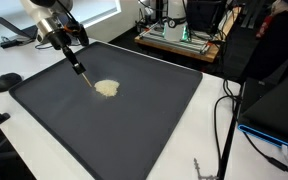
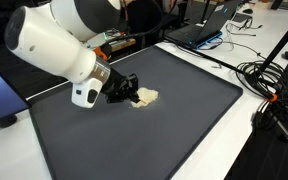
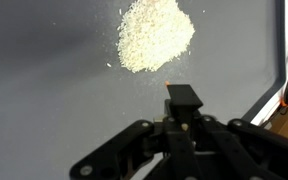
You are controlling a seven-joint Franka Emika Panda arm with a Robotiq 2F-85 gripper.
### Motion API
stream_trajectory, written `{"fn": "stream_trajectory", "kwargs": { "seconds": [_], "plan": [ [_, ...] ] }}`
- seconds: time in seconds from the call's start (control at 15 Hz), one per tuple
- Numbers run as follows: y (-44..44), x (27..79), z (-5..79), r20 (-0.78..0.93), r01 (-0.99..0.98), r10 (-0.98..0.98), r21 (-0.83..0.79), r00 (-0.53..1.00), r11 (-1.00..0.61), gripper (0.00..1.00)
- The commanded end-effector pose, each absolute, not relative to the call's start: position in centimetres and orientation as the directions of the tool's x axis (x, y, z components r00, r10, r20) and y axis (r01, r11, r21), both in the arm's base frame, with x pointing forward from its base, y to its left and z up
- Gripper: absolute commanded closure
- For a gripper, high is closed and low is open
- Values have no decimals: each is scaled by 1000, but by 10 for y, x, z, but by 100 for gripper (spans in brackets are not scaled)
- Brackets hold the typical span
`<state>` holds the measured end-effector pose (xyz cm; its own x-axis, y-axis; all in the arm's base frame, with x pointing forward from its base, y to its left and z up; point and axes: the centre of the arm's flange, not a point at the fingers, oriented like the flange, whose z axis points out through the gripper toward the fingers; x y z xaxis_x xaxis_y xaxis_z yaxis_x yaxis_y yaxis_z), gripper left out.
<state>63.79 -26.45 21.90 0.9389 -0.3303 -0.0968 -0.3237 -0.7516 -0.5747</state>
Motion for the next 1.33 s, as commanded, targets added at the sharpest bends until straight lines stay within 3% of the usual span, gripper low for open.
{"fn": "stream_trajectory", "kwargs": {
  "seconds": [0.0,1.27],
  "plan": [
    [-262,613,203,-60,-314,-363,-643,930,-698,97],
    [-245,478,203,38,-435,-707,-764,707,-476,97]
  ]
}}
